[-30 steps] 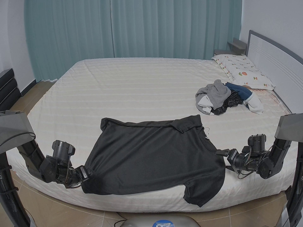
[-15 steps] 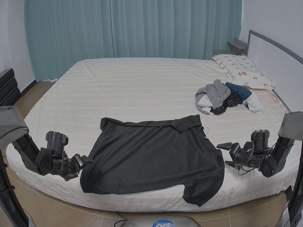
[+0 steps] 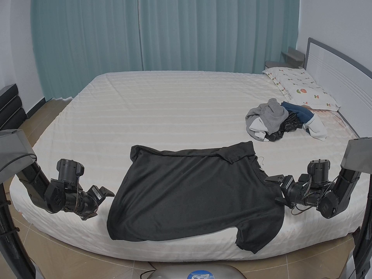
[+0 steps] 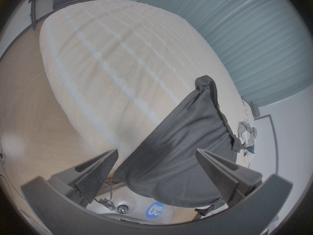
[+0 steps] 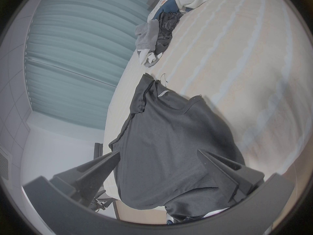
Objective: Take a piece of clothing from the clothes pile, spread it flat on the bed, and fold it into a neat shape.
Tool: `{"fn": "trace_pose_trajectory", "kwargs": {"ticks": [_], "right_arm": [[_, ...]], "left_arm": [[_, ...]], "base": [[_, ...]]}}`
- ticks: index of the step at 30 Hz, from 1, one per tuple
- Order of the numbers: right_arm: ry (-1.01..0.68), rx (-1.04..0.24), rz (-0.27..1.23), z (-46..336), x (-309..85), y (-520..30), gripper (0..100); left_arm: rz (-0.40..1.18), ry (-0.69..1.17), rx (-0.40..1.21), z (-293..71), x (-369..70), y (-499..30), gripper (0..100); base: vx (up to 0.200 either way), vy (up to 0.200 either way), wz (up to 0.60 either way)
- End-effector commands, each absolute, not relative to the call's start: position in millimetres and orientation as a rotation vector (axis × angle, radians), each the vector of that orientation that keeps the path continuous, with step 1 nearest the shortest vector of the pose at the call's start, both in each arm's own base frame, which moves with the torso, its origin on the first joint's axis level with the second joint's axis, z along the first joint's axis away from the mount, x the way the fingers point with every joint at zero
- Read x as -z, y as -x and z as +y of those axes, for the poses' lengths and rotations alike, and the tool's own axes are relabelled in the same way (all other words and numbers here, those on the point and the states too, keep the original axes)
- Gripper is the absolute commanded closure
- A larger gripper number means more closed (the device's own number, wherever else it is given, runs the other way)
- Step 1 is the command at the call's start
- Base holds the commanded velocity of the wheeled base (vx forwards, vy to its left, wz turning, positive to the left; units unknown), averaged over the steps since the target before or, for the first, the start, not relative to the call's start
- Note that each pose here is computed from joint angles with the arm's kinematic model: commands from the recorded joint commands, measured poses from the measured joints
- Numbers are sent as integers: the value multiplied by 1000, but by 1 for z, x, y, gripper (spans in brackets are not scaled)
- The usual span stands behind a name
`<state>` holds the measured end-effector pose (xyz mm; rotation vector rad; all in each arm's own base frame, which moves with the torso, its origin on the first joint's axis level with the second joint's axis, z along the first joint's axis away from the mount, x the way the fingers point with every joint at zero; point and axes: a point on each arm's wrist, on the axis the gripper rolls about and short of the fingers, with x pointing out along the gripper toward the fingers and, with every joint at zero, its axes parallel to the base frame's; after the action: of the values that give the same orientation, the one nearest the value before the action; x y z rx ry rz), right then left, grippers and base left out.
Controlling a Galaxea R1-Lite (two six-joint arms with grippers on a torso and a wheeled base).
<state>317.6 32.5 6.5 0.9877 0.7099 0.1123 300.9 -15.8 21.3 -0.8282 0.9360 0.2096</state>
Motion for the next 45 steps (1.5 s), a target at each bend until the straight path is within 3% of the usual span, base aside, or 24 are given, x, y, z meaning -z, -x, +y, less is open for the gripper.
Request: {"fn": "trace_pose_trajectory", "kwargs": {"ticks": [1,15,23,32,45], "right_arm": [[-987,-120,695,33,-10,-319,0],[-1004,-147,664,43,-13,-318,0],[-947,-112,609,78,-13,-345,0],[-897,-108,663,127,6,-404,0],[-826,-56,723,146,12,-441,0]], "left_arm": [[943,854,-188,-19,-21,-304,0],[913,967,-158,-28,-22,-311,0],[853,1038,-156,-31,-16,-316,0],[853,1042,-158,-31,-15,-316,0],[851,1055,-165,-31,-16,-316,0]], "base": [[200,0,0],[200,0,0],[0,0,0],[0,0,0],[0,0,0]]}}
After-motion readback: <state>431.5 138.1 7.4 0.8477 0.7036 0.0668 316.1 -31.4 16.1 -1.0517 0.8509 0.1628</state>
